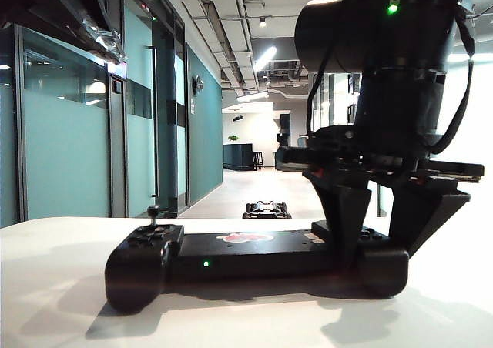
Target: Push the left joystick on the remote control sitting on the white table forward to make the robot dog walk in a straight line until it approaches the door.
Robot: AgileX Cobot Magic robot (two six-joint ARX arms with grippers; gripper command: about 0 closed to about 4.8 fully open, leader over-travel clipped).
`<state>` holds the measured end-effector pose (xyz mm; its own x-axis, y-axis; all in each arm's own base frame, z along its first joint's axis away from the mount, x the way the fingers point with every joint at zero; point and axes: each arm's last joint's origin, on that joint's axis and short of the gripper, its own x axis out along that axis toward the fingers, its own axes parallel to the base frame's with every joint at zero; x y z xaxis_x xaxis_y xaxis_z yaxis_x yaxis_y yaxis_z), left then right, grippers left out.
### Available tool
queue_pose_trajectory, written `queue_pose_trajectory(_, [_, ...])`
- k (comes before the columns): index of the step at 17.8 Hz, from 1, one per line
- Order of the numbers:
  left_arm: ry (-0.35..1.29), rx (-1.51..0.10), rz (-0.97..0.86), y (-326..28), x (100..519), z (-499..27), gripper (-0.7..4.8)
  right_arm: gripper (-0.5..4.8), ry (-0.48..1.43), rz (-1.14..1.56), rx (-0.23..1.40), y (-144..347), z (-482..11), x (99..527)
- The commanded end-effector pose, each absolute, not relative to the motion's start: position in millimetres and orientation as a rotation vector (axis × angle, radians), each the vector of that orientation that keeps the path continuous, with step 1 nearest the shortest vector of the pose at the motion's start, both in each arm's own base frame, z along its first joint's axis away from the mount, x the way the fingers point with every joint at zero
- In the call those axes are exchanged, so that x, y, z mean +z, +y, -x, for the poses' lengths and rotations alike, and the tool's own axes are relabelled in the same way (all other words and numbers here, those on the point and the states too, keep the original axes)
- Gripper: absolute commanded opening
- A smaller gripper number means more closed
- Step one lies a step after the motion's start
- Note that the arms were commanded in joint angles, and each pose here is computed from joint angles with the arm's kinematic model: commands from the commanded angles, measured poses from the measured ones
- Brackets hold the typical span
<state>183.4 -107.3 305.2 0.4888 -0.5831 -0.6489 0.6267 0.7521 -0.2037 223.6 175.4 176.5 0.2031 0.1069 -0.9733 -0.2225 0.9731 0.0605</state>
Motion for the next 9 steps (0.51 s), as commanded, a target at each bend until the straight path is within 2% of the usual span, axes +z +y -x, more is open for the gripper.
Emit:
queue_pose_trajectory(1, [0.747,-0.748,-0.064,-107.8,307.8,-183.6,-0.05,1.97,1.343,0.083,0.247,176.9,-223.9,178.0])
queue_pose_trajectory(9, [0.721,-0.773,-0.124,-108.7,306.0,-185.2,-0.05,1.98,1.391,0.002,0.092,172.3,-219.9,177.2])
